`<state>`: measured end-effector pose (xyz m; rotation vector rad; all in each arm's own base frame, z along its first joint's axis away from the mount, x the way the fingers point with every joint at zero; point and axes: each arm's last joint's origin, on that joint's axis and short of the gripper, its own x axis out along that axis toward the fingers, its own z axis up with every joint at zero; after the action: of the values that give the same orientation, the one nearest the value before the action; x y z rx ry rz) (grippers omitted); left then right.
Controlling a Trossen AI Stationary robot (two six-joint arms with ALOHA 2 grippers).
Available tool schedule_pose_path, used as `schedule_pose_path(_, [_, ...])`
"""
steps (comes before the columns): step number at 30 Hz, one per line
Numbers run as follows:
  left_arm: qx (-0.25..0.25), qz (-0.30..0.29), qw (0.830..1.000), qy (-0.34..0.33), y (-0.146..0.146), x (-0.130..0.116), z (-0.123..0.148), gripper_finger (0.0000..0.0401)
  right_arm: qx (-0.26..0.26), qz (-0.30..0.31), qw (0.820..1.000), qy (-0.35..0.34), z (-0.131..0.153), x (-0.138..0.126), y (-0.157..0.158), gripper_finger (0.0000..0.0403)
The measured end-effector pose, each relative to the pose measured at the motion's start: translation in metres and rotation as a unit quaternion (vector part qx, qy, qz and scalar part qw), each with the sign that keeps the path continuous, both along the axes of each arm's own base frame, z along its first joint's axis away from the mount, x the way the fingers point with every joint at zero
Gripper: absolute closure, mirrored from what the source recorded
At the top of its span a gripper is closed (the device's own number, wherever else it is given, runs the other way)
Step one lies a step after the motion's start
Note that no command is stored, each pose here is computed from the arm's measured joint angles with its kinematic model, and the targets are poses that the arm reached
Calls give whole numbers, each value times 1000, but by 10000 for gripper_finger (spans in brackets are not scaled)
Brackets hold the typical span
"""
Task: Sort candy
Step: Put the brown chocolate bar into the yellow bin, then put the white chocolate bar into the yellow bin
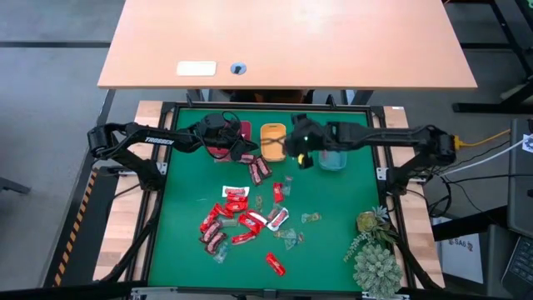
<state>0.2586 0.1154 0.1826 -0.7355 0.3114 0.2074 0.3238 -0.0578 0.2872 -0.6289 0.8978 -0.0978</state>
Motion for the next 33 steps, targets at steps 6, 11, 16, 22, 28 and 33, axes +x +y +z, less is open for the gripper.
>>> schedule_pose_path(6, [0, 0, 1000, 0, 0, 0, 0, 326, 20, -17, 999, -29, -4, 5, -28, 403])
schedule_pose_path(11, [3, -1, 1000, -3, 0, 1, 1, 326, 32, -30, 999, -29, -17, 12, -45, 403])
schedule_pose_path(16, [2, -3, 1000, -2, -1, 1, 1, 326, 42, -38, 998, -5, -36, 18, -54, 392])
schedule_pose_path(22, [2, -6, 1000, -2, -3, 2, 1, 326, 46, -43, 998, 16, -50, 24, -57, 384])
schedule_pose_path(28, [3, -6, 1000, -2, -3, 2, 1, 326, 46, -43, 998, 18, -53, 25, -57, 380])
schedule_pose_path(33, [2, -8, 1000, -2, -3, 2, 1, 326, 46, -43, 998, 18, -53, 25, -57, 358])
